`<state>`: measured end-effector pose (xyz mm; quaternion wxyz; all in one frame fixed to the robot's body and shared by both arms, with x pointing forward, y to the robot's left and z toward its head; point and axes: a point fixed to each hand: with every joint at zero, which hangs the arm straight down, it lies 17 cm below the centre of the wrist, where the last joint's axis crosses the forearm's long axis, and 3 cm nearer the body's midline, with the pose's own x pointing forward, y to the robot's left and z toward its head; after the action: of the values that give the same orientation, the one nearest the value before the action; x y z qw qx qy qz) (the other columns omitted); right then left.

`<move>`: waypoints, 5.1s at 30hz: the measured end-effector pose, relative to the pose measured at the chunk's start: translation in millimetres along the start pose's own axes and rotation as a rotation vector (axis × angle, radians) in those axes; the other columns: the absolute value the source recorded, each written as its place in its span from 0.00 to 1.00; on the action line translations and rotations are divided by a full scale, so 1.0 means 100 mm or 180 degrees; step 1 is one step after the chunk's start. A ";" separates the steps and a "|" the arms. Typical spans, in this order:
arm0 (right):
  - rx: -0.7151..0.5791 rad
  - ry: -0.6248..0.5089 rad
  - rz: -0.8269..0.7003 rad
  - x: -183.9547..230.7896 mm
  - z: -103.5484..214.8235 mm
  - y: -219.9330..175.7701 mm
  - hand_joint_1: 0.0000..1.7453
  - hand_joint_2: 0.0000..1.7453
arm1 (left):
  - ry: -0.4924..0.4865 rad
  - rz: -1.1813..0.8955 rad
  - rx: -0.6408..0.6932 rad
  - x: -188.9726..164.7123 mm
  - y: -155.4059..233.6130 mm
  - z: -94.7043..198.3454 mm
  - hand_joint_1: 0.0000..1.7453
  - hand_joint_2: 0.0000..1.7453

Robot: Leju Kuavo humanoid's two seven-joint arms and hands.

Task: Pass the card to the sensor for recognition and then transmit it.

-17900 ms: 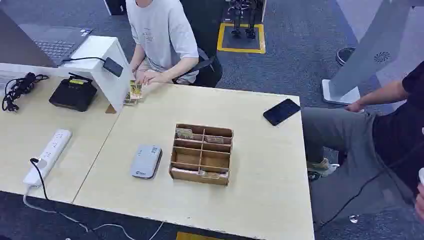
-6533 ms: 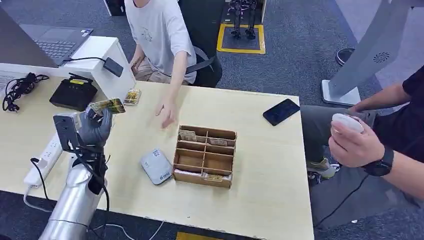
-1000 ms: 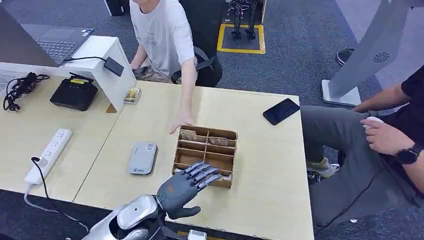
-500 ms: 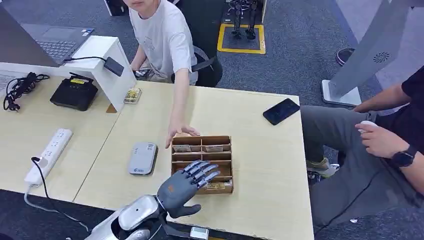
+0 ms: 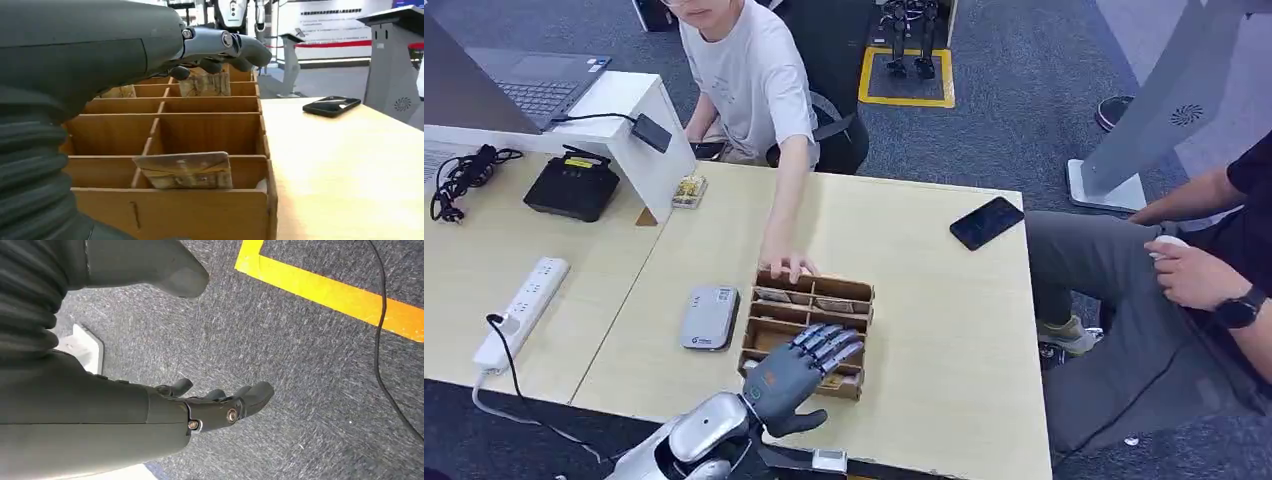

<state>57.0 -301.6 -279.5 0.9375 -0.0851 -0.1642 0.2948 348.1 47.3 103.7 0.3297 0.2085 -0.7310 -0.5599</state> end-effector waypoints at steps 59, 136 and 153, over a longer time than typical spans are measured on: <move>-0.0041 -0.0007 -0.0035 0.02 0.00 0.02 0.00 1.00 | 0.0308 0.0118 0.0160 -0.17 0.06 0.02 0.00 1.00; -0.0129 -0.0038 -0.0094 0.00 0.00 -0.07 0.00 1.00 | 0.0196 0.0479 -0.0183 -0.14 -0.14 0.11 1.00 1.00; -0.0130 -0.0140 -0.0097 0.07 0.00 -0.07 0.00 1.00 | 0.0005 0.0956 0.0226 -0.95 1.30 -0.07 1.00 1.00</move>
<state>66.1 -303.4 -275.9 0.9361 -0.0952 -0.1921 0.2790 427.6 143.5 205.0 0.4026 0.1088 -0.7731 -0.4779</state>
